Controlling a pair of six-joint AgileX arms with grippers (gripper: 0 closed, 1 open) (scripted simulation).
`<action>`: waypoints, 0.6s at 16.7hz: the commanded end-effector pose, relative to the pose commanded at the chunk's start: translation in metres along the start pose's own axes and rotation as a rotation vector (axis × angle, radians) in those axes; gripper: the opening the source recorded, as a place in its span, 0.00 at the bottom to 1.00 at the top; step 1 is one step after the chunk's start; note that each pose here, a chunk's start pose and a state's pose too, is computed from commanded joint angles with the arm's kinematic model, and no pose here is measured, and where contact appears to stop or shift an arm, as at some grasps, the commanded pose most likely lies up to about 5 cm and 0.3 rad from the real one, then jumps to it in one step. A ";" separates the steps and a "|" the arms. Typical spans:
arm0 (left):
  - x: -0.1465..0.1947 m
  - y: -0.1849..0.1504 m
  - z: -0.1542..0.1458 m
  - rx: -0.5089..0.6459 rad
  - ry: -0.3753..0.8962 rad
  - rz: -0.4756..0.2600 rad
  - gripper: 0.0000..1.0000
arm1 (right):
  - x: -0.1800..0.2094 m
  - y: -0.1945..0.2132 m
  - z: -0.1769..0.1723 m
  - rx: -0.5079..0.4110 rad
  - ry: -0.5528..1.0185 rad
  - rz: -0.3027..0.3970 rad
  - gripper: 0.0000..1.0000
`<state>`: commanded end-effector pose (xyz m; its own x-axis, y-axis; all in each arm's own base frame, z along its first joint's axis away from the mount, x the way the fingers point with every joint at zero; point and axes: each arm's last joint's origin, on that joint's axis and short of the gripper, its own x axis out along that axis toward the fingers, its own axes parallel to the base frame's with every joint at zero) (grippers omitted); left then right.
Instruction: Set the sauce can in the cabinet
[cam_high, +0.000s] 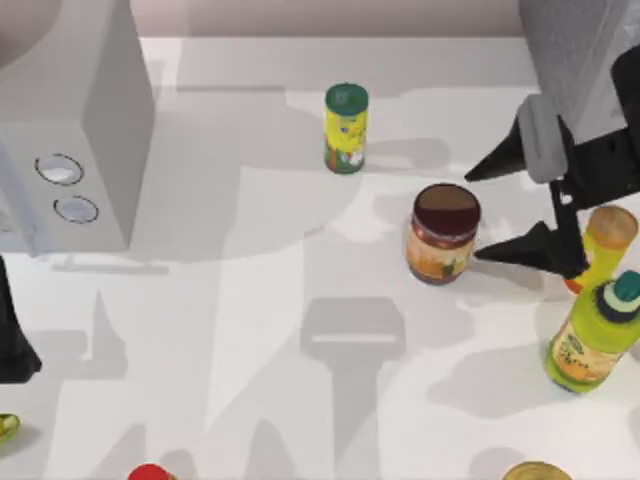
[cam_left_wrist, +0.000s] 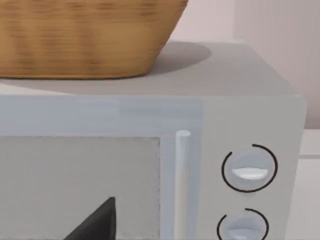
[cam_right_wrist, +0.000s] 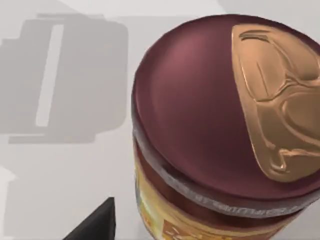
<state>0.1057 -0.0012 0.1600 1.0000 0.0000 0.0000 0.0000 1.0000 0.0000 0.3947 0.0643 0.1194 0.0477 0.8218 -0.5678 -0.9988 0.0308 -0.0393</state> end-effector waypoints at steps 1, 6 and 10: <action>0.000 0.000 0.000 0.000 0.000 0.000 1.00 | 0.006 0.001 -0.005 0.015 -0.002 0.027 1.00; 0.000 0.000 0.000 0.000 0.000 0.000 1.00 | 0.008 0.002 -0.007 0.020 -0.005 0.039 1.00; 0.000 0.000 0.000 0.000 0.000 0.000 1.00 | 0.015 0.000 0.001 0.008 -0.006 0.033 1.00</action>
<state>0.1057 -0.0012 0.1600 1.0000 0.0000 0.0000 0.0000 1.0000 0.0000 0.3952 0.0772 0.1115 0.0150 0.8256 -0.5641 -0.9999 0.0084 -0.0142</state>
